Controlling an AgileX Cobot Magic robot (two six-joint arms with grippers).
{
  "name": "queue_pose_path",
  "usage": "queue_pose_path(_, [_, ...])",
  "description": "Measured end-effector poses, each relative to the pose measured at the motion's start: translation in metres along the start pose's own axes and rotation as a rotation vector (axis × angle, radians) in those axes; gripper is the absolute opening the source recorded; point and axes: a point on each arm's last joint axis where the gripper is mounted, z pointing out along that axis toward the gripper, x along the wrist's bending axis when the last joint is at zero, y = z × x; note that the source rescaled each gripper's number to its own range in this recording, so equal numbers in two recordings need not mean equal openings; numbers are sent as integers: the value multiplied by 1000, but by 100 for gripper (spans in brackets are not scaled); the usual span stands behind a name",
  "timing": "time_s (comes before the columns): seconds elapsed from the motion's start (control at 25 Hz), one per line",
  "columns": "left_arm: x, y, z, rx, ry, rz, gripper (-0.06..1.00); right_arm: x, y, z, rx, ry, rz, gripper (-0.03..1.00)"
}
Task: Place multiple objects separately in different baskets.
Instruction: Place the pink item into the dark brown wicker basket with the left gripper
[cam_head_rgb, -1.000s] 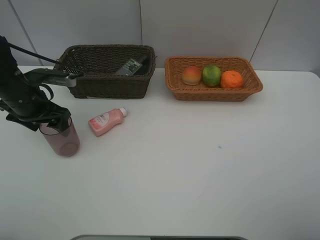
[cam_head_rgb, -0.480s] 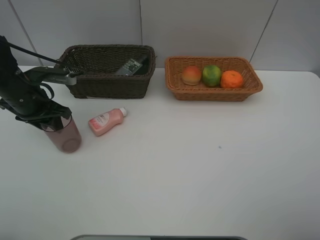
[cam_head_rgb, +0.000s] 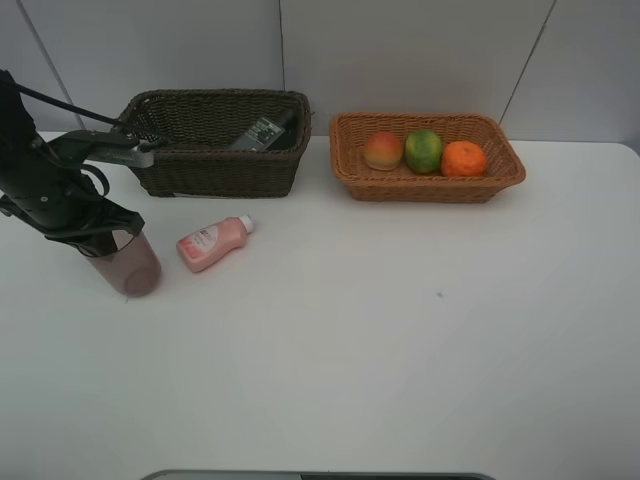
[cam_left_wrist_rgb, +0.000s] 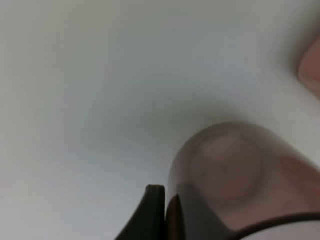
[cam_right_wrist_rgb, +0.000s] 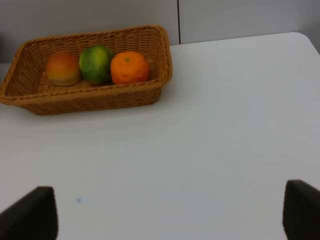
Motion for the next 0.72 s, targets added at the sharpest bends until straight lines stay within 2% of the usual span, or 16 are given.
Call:
queue_pose_path(0.36, [0, 0, 0, -1, 1, 2, 0, 0, 0, 0, 0, 0, 0, 100])
queue_pose_path(0.72, [1, -2, -6, 28, 17, 44, 0, 0, 0, 0, 0, 0, 0, 100])
